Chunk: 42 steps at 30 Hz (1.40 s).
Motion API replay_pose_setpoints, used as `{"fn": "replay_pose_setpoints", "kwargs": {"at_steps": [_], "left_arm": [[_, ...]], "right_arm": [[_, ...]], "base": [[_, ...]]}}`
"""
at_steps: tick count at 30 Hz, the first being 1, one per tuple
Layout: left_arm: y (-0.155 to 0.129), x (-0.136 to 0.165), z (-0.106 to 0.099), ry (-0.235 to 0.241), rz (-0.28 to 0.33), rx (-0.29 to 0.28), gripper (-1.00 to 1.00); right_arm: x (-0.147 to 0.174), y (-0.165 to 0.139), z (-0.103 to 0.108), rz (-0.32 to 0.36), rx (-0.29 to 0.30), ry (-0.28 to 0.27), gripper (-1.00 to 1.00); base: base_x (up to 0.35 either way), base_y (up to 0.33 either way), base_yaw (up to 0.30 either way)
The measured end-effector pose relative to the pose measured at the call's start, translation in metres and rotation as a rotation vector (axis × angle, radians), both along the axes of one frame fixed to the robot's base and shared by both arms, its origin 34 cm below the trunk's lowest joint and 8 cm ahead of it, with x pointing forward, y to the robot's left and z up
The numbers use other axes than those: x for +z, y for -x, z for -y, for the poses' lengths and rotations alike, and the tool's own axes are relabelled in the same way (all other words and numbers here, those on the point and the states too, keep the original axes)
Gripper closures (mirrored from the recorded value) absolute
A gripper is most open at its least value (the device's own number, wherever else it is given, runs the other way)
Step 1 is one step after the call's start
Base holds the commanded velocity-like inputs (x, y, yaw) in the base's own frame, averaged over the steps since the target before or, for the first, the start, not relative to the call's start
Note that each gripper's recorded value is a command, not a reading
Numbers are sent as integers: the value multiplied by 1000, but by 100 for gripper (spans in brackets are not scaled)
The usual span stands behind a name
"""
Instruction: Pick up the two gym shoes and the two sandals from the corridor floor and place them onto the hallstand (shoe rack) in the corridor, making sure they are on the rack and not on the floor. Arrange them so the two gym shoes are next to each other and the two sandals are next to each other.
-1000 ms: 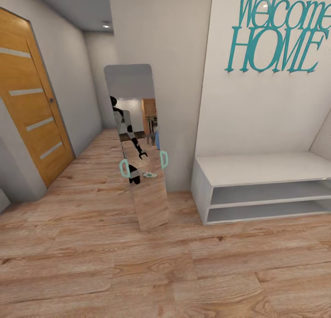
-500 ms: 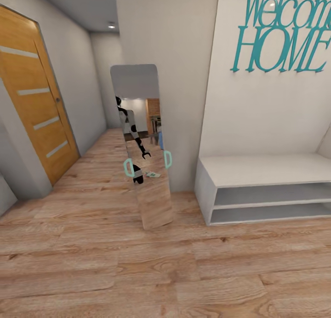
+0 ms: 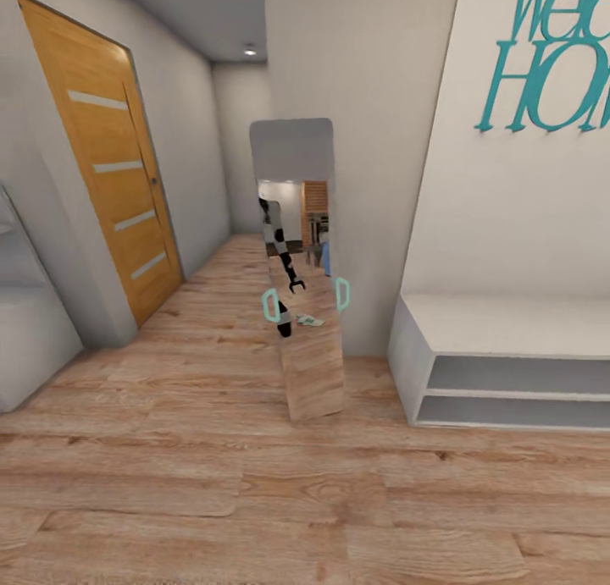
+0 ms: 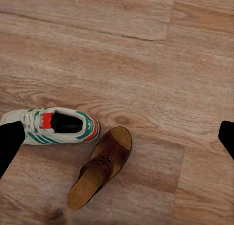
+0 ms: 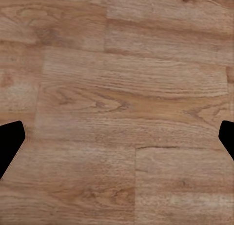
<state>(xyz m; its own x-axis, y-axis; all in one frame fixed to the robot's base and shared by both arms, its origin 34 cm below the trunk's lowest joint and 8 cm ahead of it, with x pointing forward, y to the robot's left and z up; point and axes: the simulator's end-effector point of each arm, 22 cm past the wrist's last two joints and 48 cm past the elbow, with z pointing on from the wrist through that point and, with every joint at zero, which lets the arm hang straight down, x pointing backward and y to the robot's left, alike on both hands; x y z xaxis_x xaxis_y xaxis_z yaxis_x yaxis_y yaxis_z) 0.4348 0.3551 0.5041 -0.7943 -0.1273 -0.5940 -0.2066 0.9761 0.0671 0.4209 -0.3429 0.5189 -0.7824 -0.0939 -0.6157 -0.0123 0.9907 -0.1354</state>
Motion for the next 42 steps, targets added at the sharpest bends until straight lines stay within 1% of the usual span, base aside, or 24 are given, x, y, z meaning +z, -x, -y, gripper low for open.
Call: {"fn": "replay_pose_setpoints", "kwargs": {"at_steps": [42], "left_arm": [[0,0,0,0,0,0,-100]], "right_arm": [[0,0,0,-1,0,0,-100]], "base": [[0,0,271]]}}
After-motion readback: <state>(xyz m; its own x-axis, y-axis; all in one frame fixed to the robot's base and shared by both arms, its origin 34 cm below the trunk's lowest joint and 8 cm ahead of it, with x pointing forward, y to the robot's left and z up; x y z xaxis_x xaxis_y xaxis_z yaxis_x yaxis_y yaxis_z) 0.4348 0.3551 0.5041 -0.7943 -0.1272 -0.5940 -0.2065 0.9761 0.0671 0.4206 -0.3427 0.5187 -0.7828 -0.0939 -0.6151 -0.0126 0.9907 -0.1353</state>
